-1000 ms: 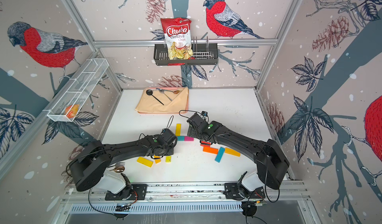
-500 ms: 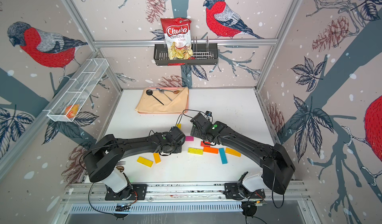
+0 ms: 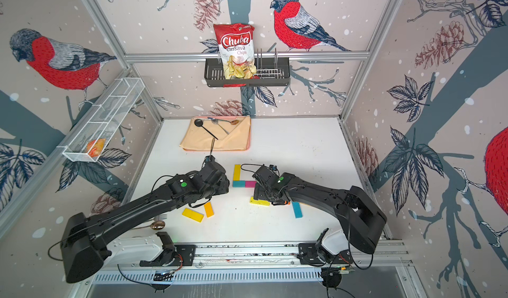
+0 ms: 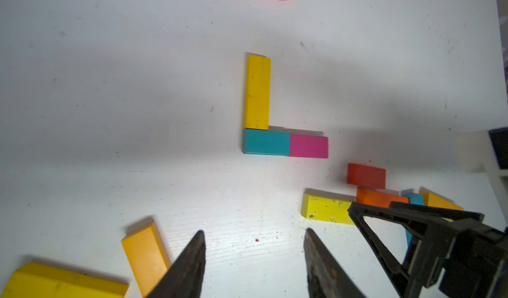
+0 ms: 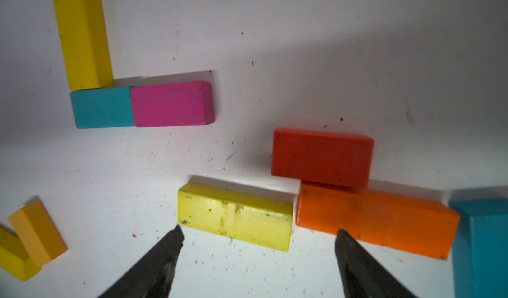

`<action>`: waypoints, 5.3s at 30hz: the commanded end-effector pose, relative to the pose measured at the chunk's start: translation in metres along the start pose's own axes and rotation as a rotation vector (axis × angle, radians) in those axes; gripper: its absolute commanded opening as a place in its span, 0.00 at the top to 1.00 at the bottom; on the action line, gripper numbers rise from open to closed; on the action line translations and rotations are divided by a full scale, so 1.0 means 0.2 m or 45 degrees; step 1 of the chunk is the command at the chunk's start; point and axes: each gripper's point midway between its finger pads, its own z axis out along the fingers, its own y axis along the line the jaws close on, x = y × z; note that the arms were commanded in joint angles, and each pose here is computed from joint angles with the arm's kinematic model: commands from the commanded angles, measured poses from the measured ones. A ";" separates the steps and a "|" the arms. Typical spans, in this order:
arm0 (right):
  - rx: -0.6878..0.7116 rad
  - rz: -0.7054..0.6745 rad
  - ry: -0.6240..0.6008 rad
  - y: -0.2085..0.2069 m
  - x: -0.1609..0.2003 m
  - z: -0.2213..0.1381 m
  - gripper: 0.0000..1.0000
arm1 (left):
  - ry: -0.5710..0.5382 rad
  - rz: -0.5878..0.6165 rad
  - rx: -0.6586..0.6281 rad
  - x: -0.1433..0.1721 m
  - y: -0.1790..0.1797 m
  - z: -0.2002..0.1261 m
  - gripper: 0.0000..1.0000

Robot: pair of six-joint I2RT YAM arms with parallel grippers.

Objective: Assemble the letter h with building blocks
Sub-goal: Move the building block to the center of the board, then pick up the building block from the center of the board, then assemble the building block at the center of the board.

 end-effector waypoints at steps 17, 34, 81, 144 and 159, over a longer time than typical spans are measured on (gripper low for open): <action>-0.085 -0.271 0.057 0.23 0.11 0.13 0.13 | 0.073 -0.170 0.112 0.00 0.17 -0.06 0.34; 0.075 -0.324 0.123 0.31 0.29 0.23 0.53 | 0.073 -0.193 0.081 0.01 0.24 -0.03 0.36; -0.007 0.294 -0.389 -0.33 -0.20 -0.48 0.29 | 0.378 0.301 -0.394 0.56 -0.09 0.51 0.60; -0.012 0.332 -0.403 -0.35 -0.21 -0.53 0.29 | 0.434 0.241 -0.279 0.39 -0.07 0.58 0.90; -0.024 0.265 -0.347 -0.21 -0.12 -0.49 0.25 | 0.341 0.187 -0.189 0.25 -0.16 0.37 0.41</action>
